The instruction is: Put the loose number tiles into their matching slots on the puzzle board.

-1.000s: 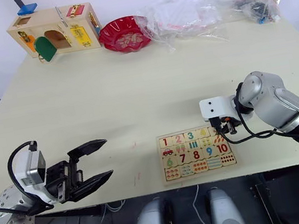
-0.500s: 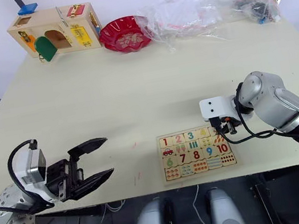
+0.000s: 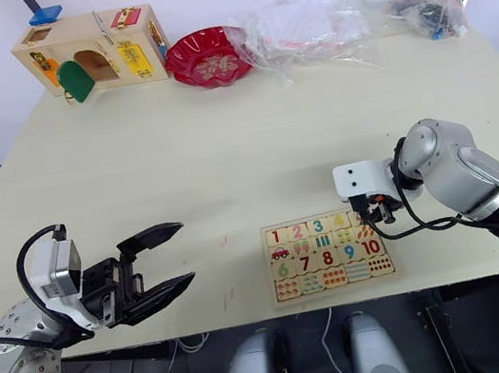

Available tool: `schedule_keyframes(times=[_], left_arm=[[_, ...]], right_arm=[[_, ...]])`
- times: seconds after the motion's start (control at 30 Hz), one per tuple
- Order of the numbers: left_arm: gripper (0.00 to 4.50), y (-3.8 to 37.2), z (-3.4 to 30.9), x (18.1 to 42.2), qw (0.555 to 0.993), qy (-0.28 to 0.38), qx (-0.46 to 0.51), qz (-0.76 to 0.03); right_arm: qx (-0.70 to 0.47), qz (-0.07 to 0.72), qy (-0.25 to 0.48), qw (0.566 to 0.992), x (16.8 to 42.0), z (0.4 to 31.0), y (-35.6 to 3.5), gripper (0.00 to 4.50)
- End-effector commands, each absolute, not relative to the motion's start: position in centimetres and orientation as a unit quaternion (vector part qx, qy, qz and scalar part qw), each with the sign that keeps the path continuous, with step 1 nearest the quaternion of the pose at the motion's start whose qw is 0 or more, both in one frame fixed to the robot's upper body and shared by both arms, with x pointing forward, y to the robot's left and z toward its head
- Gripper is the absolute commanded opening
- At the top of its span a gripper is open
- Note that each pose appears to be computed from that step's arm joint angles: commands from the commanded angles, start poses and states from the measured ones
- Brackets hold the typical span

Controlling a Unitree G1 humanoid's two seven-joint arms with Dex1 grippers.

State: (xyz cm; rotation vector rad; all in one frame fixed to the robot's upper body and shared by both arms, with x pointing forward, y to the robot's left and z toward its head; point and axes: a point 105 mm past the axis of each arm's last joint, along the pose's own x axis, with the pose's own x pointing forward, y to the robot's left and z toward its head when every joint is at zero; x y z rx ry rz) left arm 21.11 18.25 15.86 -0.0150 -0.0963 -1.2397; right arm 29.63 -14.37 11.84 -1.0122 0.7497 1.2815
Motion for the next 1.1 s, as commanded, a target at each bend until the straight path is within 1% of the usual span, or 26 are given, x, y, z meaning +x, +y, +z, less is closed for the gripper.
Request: schedule_keyframes(times=[0.03, 0.47, 0.53, 0.57, 0.6, 0.63, 0.67, 0.7, 0.83, 1.03, 1.1], left_arm=[[4.50, 17.9, 16.5, 20.6, 0.802, -0.061, -0.001, -0.594], [4.50, 17.9, 16.6, 20.3, 0.801, -0.061, -0.001, -0.595], [4.50, 17.9, 16.5, 20.3, 0.801, -0.060, -0.002, -0.595], [4.50, 17.9, 16.5, 20.3, 0.801, -0.060, -0.002, -0.595], [4.50, 17.9, 16.5, 20.4, 0.801, -0.060, -0.002, -0.595], [4.50, 17.8, 16.6, 20.4, 0.801, -0.060, -0.002, -0.596], [4.50, 17.8, 16.6, 20.4, 0.801, -0.060, -0.002, -0.596], [4.50, 17.8, 16.5, 20.5, 0.801, -0.060, -0.002, -0.595], [4.50, 18.1, 16.3, 20.4, 0.802, -0.059, -0.003, -0.595], [4.50, 18.2, 16.1, 20.4, 0.802, -0.059, -0.003, -0.594], [4.50, 18.2, 16.2, 20.4, 0.803, -0.059, -0.003, -0.593]], right_arm=[[-0.452, 0.559, 0.312, 0.621, 29.6, 12.7, -14.1, 0.91], [-0.450, 0.560, 0.312, 0.622, 29.5, 12.7, -14.0, 0.91], [-0.450, 0.559, 0.312, 0.622, 29.5, 12.7, -14.0, 1.93], [-0.450, 0.559, 0.312, 0.622, 29.5, 12.7, -14.0, 2.34], [-0.450, 0.559, 0.312, 0.622, 29.5, 12.7, -14.0, 2.89], [-0.450, 0.560, 0.312, 0.622, 29.5, 12.7, -14.0, 3.28], [-0.450, 0.560, 0.312, 0.622, 29.5, 12.7, -14.0, 3.94], [-0.450, 0.559, 0.312, 0.623, 29.5, 12.7, -14.0, 4.47], [-0.450, 0.558, 0.310, 0.625, 29.5, 12.8, -14.0, 4.47], [-0.390, 0.574, 0.288, 0.660, 29.1, 14.4, -13.7, 4.47], [-0.355, 0.581, 0.265, 0.683, 29.0, 15.5, -13.7, 4.47]])
